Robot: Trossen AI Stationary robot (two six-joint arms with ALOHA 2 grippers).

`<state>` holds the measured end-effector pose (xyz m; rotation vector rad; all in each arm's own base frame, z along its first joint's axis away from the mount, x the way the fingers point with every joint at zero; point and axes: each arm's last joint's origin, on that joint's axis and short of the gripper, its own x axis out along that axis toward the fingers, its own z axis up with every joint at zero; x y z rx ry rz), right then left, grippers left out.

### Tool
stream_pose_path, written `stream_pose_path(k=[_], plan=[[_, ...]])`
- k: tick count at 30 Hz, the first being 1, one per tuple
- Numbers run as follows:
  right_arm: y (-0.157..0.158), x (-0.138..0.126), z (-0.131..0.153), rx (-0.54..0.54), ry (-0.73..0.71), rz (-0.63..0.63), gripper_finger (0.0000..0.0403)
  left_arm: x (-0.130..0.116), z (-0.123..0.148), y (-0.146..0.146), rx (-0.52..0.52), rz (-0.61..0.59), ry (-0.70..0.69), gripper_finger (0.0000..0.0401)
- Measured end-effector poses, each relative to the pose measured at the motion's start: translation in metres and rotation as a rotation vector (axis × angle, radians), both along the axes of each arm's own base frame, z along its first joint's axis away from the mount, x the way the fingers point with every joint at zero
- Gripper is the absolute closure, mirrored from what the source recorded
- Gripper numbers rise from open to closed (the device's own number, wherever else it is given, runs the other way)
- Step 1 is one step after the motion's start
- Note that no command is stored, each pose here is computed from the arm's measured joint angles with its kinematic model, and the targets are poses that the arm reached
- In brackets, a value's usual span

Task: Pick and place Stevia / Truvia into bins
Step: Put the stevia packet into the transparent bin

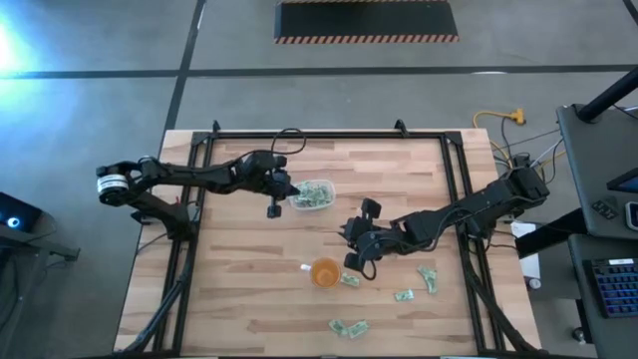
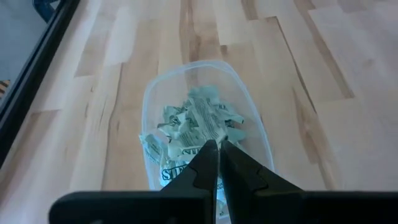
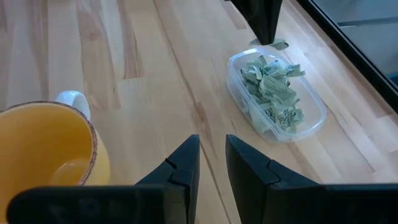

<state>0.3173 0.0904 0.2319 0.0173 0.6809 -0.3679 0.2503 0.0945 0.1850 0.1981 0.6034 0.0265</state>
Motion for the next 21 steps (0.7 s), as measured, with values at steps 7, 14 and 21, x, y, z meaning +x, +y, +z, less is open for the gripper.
stream_pose_path(k=[7, 14, 21], plan=[[0.0, 0.0, 0.0, 0.0, 0.0, 0.0, 0.0335, 0.0, 0.0, 0.0, -0.013, -0.001, -0.013, 0.0401], [0.0, 0.0, 0.0, -0.001, 0.001, 0.0, 0.0335, 0.01, -0.021, 0.003, -0.045, -0.01, 0.026, 0.0401], [0.0, -0.001, -0.003, -0.004, 0.011, 0.0, 0.0335, 0.021, -0.034, 0.01, -0.037, -0.002, 0.023, 0.0401]])
